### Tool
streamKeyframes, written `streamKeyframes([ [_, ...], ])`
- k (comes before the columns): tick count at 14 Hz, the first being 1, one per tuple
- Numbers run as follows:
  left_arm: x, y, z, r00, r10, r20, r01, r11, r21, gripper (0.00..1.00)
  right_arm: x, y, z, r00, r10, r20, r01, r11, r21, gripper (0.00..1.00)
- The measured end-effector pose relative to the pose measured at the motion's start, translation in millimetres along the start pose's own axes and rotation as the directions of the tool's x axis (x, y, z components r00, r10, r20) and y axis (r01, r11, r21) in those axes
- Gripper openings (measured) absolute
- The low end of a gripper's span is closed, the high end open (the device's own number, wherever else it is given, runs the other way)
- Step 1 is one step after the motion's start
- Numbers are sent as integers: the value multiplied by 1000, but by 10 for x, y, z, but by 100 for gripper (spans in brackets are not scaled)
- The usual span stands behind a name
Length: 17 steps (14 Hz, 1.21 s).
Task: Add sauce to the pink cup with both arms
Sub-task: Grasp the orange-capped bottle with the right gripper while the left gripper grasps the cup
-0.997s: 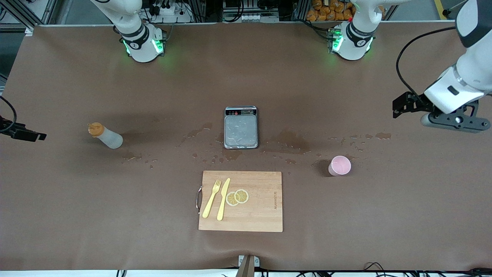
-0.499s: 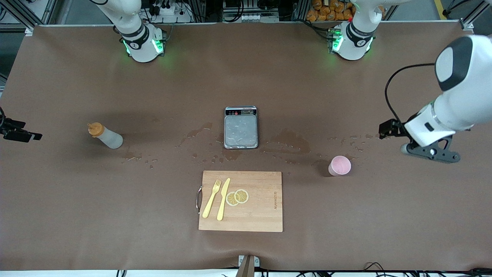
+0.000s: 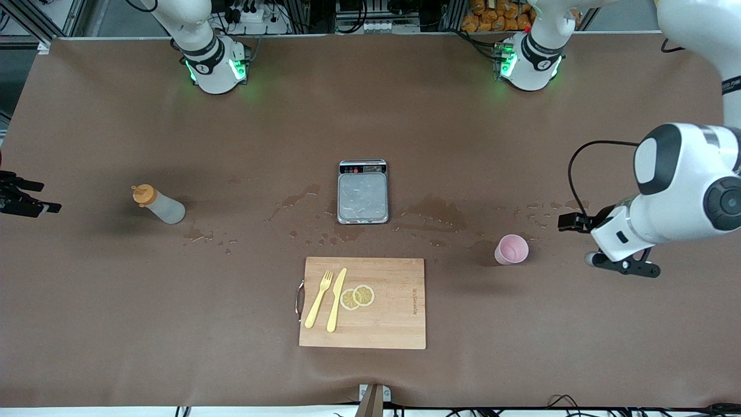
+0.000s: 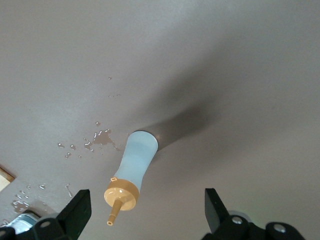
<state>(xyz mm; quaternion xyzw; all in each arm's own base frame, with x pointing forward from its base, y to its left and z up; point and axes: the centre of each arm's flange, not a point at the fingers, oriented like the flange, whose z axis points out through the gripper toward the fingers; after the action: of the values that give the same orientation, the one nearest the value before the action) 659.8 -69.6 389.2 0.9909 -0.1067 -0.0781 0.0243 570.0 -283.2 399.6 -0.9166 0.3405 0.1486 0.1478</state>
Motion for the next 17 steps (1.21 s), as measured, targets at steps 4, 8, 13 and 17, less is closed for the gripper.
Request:
streamKeyframes([
  [4,182,114,358,1000,-15,-9,15,1000,-21,100,212,305,230,991,114,71,-121,987,104,100],
  [8,321,311,542,998,-34,-49,33,999,-27,100,345,511,448,971,193,138,-212,967,139,100],
  [13,391,573,1028,999,-32,9,32,999,-19,100,465,821,843,896,286,339,-374,898,231,100],
  [17,427,635,1272,999,-22,23,23,1000,-8,100,560,991,1152,849,319,421,-439,870,226,100],
])
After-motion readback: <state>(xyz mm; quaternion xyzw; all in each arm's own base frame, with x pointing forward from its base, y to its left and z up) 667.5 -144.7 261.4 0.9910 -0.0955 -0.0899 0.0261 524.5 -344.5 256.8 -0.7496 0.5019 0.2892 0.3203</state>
